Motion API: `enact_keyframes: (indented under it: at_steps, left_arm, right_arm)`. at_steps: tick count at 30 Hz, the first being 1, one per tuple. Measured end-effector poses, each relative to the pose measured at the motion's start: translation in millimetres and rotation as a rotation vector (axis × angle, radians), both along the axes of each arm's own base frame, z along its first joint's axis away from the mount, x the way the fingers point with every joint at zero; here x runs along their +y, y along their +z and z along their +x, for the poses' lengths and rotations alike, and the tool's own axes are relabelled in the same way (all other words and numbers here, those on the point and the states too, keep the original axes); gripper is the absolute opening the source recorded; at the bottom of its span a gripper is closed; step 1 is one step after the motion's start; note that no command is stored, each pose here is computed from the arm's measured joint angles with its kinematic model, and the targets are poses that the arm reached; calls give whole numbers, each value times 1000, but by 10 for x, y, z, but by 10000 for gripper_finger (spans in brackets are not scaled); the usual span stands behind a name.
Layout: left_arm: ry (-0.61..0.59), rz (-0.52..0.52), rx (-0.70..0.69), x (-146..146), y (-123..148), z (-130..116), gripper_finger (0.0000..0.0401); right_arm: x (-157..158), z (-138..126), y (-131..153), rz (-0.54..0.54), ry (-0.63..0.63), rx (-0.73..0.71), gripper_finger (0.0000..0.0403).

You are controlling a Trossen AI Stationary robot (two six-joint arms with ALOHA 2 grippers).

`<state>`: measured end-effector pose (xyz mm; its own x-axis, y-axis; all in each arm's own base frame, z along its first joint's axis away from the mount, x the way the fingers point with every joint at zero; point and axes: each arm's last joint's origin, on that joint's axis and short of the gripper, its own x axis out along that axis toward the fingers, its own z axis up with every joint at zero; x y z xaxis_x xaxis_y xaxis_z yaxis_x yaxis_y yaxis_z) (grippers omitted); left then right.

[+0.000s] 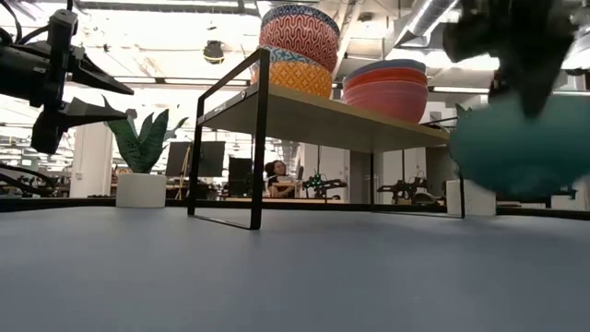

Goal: Place and stack bowls onto a shelf
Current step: Stack the green bowl on top of the blue bowl on the shelf

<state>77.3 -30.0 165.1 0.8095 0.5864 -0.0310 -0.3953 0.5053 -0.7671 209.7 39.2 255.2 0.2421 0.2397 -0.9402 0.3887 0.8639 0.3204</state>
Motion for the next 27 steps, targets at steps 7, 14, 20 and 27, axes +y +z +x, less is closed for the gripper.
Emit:
enact_keyframes:
  at_steps: [7, 14, 20, 27]
  left_arm:
    - [0, 11, 8, 0, 0, 0, 165]
    - [0, 17, 12, 0, 1, 0, 165]
    - [0, 23, 16, 0, 0, 0, 165]
    - [0, 23, 16, 0, 1, 0, 165]
  right_arm:
    - [-1, -175, 1132, 101, 61, -332, 24]
    - [-124, -549, 2243, -114, 145, -842, 24]
    - [-324, -633, 2618, -715, 128, -953, 24]
    - [-649, -211, 2414, -940, 217, -681, 24]
